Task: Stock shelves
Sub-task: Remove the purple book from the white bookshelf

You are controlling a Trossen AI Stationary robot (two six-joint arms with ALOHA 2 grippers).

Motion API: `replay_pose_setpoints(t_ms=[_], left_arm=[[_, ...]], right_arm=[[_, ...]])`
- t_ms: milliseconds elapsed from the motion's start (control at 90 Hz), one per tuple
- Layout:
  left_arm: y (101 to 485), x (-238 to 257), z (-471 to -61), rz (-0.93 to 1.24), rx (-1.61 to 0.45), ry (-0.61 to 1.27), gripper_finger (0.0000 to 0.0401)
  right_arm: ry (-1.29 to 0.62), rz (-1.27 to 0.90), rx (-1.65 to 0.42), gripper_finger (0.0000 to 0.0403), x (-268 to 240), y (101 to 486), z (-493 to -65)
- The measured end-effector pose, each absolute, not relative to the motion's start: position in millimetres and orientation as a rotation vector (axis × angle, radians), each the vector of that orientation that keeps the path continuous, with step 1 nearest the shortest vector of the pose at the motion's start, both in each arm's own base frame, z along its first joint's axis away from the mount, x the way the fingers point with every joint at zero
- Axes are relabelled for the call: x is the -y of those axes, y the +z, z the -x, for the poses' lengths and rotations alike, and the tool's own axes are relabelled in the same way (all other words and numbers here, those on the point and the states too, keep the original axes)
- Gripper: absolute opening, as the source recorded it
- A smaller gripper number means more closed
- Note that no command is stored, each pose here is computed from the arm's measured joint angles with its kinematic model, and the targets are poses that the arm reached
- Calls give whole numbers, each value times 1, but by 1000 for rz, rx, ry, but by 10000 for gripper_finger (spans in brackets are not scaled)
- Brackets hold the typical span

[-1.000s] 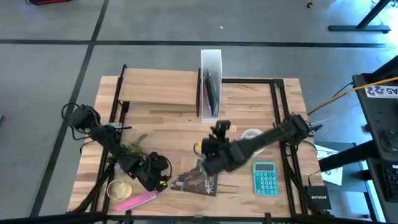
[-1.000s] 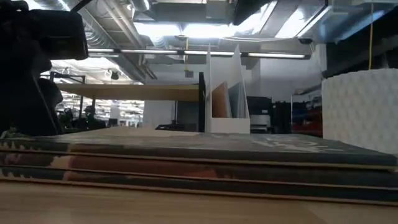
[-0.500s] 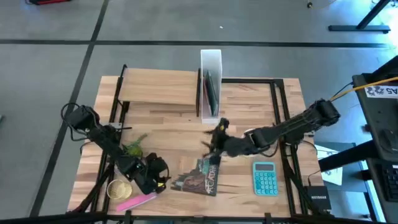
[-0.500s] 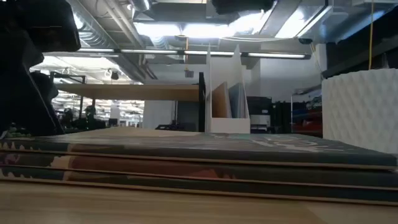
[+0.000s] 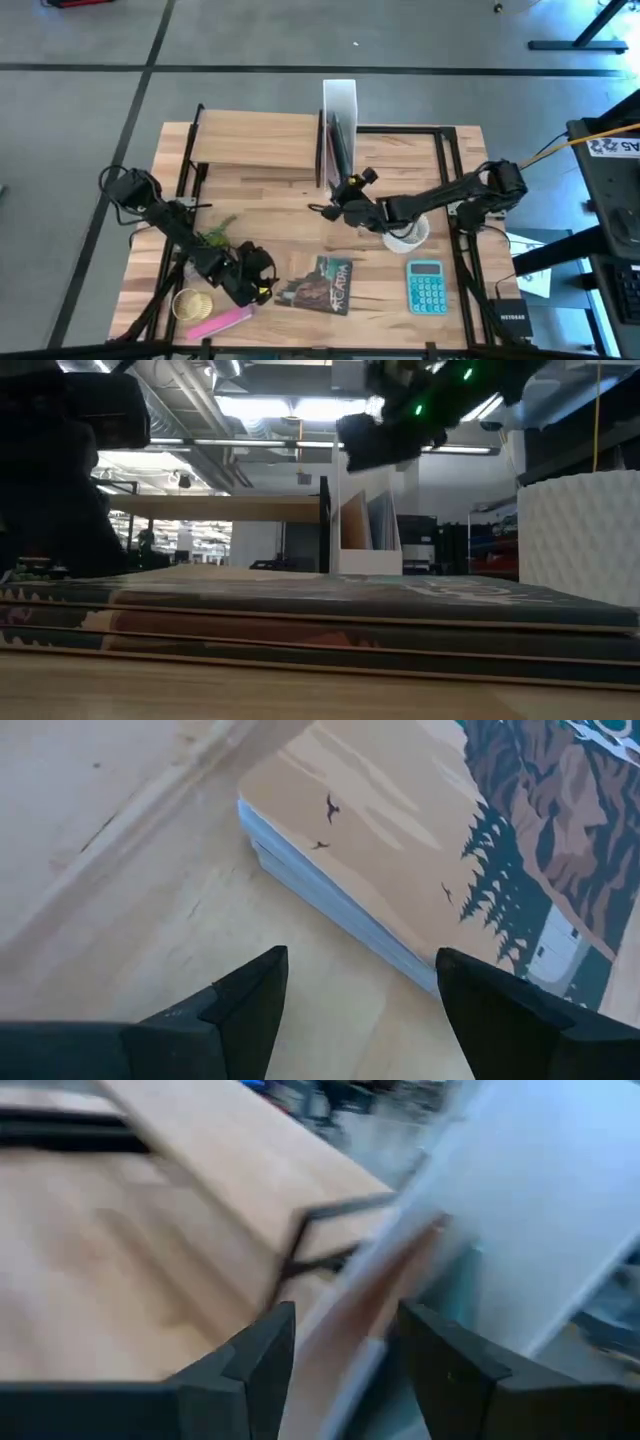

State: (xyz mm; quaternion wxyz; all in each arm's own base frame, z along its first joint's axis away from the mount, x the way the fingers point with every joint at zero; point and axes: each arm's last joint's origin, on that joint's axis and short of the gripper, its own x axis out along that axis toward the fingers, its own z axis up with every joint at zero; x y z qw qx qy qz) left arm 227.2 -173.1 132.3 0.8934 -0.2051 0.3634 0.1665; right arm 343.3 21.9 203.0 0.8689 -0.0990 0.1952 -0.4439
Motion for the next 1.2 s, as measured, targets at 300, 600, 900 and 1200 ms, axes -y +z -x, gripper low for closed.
replay_pose_setpoints(t_ms=[300,600,900,1200], left_arm=[[132,173,-227,426,-754,345,239],[132,173,-227,426,-754,346,239],[132,173,-227,427,-754,347,239],[133,173,-227,427,-753,347,239]], right_arm=[[-901,99,-441,163,3,187,-351],[-948,57,-427,149,13,186,-351],[-951,11,-466,120,20,180,-348],[-1007,13,-438,13,21,181,-347]])
